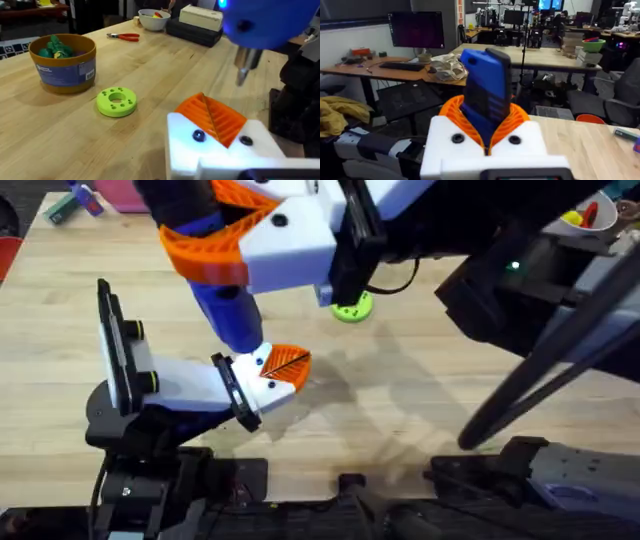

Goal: Pick up the gripper from the table and insert it into the empty holder that is missing its gripper. Then pick up a screw, insert it into the mounting hole, and use the screwdriver to tighten it. Finally, clean up the table by picking up the vegetable and placing it into the bucket.

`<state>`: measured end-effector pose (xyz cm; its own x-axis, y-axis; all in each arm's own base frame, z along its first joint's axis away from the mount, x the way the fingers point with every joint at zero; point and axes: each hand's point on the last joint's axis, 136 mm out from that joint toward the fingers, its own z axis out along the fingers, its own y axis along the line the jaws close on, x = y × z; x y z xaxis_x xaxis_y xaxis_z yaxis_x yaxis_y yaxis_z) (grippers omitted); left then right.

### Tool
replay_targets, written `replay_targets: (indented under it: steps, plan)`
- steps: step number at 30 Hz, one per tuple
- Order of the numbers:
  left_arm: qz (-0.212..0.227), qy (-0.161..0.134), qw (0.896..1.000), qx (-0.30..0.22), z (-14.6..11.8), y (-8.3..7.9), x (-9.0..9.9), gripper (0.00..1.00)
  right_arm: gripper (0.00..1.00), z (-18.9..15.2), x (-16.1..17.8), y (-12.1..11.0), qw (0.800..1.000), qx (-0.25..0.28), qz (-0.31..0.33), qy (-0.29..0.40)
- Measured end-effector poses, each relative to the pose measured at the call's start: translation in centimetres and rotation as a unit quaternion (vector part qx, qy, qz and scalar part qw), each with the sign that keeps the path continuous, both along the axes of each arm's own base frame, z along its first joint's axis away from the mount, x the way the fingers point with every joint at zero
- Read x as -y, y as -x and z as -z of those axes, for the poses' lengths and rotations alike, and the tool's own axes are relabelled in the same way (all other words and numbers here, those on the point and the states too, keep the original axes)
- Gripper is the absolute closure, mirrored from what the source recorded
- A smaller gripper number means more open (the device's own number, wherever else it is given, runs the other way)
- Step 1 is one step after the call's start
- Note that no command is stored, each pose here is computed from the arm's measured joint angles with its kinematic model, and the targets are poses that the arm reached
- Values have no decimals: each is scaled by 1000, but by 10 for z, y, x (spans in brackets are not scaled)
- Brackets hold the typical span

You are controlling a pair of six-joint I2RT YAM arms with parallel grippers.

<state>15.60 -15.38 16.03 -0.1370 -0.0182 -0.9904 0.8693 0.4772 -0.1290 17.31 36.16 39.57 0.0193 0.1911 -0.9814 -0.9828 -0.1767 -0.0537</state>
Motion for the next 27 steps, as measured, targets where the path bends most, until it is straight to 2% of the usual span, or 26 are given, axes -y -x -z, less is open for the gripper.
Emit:
replay_targets:
  steps: [12, 18, 27]
  plan:
    - [0, 0, 1000, 0, 0, 0, 0, 993, 977, 14, -5, 0, 1000, 20, -12, 13]
    - [0, 0, 1000, 0, 0, 0, 0, 993, 977, 28, -12, -7, 1000, 9, -13, 26]
    - [0, 0, 1000, 0, 0, 0, 0, 993, 977, 30, -12, -6, 999, 7, -17, 29]
